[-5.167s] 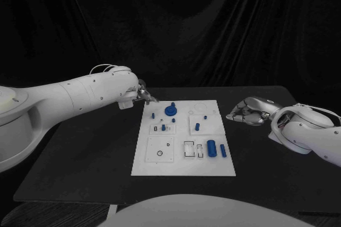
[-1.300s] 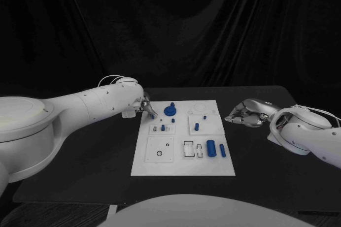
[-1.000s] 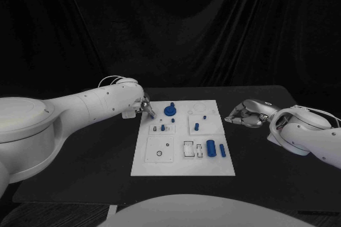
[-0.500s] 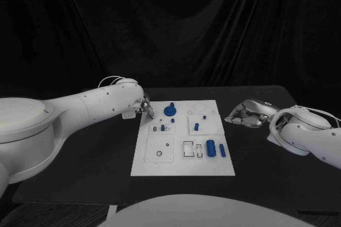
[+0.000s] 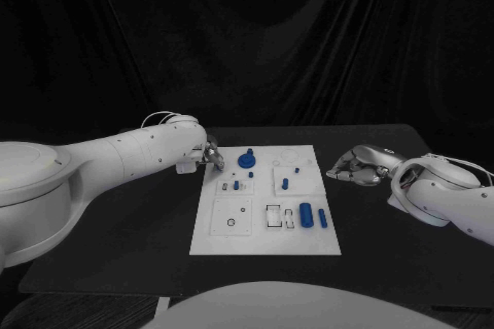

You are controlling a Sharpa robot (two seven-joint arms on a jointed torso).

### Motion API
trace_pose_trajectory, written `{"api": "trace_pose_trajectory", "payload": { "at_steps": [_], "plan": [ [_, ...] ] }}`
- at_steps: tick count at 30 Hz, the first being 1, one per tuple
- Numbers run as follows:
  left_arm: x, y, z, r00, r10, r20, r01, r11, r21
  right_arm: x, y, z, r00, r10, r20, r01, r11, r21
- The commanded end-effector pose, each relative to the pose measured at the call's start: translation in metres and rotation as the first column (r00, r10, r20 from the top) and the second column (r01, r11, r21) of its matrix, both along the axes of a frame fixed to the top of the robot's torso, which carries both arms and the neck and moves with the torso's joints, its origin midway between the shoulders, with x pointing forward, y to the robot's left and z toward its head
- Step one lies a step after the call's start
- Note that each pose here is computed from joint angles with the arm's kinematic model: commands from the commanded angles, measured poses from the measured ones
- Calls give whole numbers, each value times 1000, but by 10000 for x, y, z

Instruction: Assemble the parts on the task board

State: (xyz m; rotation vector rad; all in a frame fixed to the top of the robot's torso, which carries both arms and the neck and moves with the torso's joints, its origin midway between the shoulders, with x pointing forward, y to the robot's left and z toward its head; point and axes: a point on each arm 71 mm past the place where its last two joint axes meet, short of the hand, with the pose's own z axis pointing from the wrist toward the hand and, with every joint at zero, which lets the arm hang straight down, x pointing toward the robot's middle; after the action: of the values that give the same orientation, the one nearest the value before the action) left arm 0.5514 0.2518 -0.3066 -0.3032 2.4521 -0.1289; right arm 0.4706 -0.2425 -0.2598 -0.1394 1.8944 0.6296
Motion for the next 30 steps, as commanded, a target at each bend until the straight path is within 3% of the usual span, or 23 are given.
{"api": "trace_pose_trajectory", "payload": {
  "at_steps": [1,7,11,21,30],
  "plan": [
    [-19,-17,16,999,15,32,-14,999,-32,-5,-20,-21,1000,-12,-12,12,1000,-11],
    [-123,-21,62,997,76,-18,-78,993,-88,-4,-33,-27,1000,-16,-15,16,1000,-15],
    [-215,-52,110,995,86,-44,-90,991,-99,-2,-35,-30,1000,-17,-17,17,1000,-17],
    [-461,-95,187,998,40,-42,-44,995,-90,-4,-45,-36,1000,-22,-20,22,1000,-20],
    [-530,-85,190,1000,22,-8,-23,997,-72,-6,-43,-38,1000,-22,-19,22,1000,-19]
  ]
}}
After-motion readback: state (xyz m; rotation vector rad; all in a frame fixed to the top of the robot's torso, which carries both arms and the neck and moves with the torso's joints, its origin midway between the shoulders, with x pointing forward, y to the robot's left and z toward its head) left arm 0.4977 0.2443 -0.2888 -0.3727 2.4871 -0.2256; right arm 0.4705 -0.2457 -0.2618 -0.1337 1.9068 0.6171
